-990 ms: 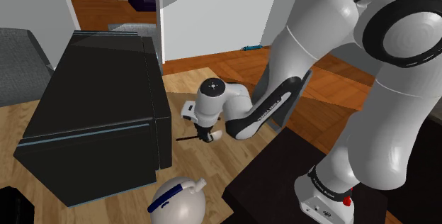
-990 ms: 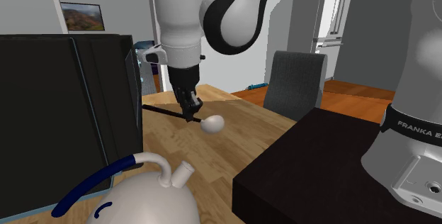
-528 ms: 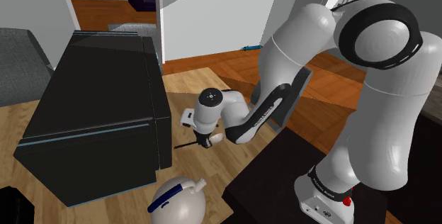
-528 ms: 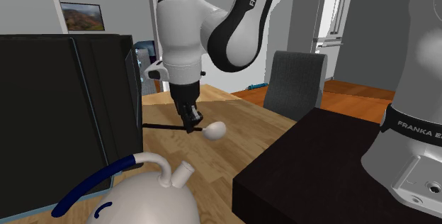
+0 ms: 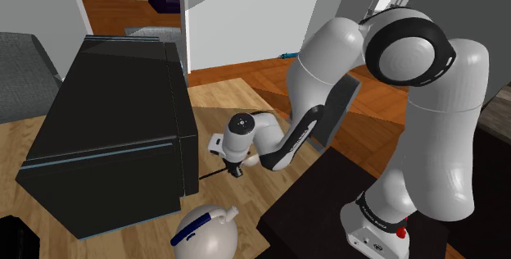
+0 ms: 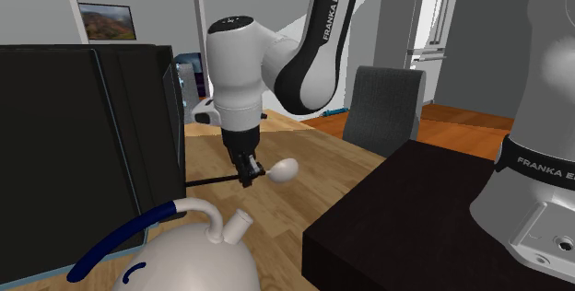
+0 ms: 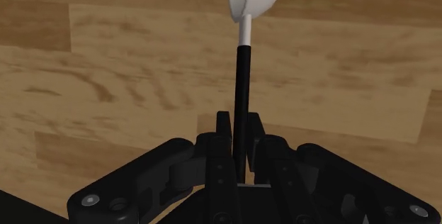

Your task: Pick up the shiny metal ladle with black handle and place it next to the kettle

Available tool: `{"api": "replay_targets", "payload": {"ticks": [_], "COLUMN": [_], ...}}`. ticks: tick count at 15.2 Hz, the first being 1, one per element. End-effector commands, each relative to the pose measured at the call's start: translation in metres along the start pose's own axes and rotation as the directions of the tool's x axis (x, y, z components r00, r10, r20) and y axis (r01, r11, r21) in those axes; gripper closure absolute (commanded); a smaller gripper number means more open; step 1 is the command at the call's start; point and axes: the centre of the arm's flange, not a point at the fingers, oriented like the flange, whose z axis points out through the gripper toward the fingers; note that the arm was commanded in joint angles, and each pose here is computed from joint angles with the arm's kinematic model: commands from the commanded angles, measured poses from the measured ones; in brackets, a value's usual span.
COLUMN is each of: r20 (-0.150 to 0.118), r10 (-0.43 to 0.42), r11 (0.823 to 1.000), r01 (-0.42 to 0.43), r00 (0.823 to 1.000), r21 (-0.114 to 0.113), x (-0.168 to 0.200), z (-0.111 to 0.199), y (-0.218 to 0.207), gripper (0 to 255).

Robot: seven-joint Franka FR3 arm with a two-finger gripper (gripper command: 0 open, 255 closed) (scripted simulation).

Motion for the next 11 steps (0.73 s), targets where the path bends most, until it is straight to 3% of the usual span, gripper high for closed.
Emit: {"api": "replay_targets", "payload": {"ticks": [1,10,11], "r20": [0.005,0.005,0.005], "r10": [-0.001,-0.001,-0.001], "r11": [1.0,1.0,1.0], "r01": [0.001,0.001,0.001], "r00": [1.0,1.0,1.0], "r21": [0.007,0.007,0.007], "x": [-0.0003,0.0005,0.0006], "z": [0.0129,0.0203,0.0203], "y": [-0.0051,-0.0068,-0.0067], "gripper": [255,255,0]}}
